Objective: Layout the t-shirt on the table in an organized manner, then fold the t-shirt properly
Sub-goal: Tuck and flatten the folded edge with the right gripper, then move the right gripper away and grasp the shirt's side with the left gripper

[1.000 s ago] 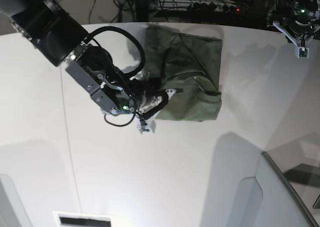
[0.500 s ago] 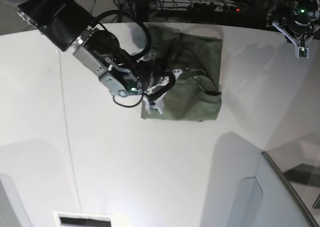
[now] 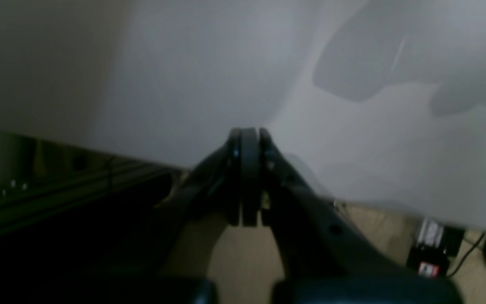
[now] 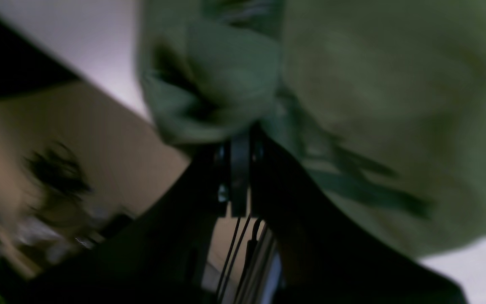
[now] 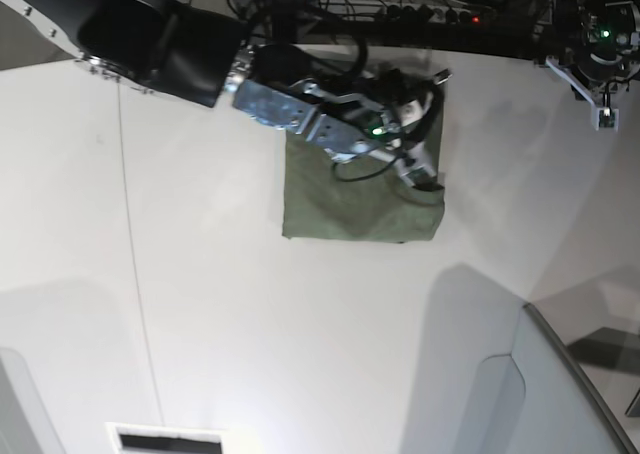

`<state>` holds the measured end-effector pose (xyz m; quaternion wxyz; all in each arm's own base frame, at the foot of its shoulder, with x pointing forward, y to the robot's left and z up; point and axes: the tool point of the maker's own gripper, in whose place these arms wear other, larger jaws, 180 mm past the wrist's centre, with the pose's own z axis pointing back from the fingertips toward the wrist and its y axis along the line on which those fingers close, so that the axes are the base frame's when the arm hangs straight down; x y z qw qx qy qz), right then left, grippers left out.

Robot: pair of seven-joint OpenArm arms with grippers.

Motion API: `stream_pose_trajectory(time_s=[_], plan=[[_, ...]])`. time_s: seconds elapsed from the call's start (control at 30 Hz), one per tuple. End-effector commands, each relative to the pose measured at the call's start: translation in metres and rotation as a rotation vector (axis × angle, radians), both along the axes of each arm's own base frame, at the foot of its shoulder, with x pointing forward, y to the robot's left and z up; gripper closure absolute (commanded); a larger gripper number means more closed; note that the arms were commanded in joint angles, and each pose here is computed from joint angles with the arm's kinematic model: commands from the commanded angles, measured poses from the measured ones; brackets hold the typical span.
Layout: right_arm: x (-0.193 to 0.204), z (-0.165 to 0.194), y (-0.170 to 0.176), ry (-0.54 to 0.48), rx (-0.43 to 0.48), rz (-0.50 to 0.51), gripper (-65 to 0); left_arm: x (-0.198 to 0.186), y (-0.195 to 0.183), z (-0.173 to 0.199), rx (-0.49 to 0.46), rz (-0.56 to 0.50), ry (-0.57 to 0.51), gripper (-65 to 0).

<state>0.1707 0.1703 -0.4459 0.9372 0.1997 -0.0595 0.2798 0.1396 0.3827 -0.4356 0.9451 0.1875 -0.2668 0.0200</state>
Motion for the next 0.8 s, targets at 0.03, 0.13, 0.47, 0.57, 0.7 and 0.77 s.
stream_pose_trajectory(time_s=[0.03, 0.13, 0.47, 0.57, 0.7, 0.77], plan=[[0.000, 0.007, 0.016, -0.034, 0.010, 0.055, 0.0, 0.010, 0.008, 0.012, 0.031, -0.010, -0.037, 0.0], [-0.009, 0.005, 0.018, -0.051, -0.011, 0.121, 0.0, 0.011, 0.008, 0.012, 0.031, -0.010, -0.038, 0.0], [0.033, 0.035, -0.018, -0.045, 0.035, -0.111, 0.0, 0.014, 0.007, 0.012, 0.029, -0.012, -0.043, 0.0], [0.040, 0.028, -0.020, -0.054, 0.044, -0.107, 0.0, 0.013, 0.006, 0.011, 0.027, -0.012, -0.041, 0.0], [0.052, 0.019, -0.026, -0.083, 0.037, -0.148, 0.0, 0.028, -0.027, 0.016, -0.028, -0.121, -0.063, 0.0], [0.073, 0.026, -0.046, -0.104, 0.037, -0.258, 0.0, 0.039, -0.056, 0.024, -0.084, -0.216, -0.095, 0.0]])
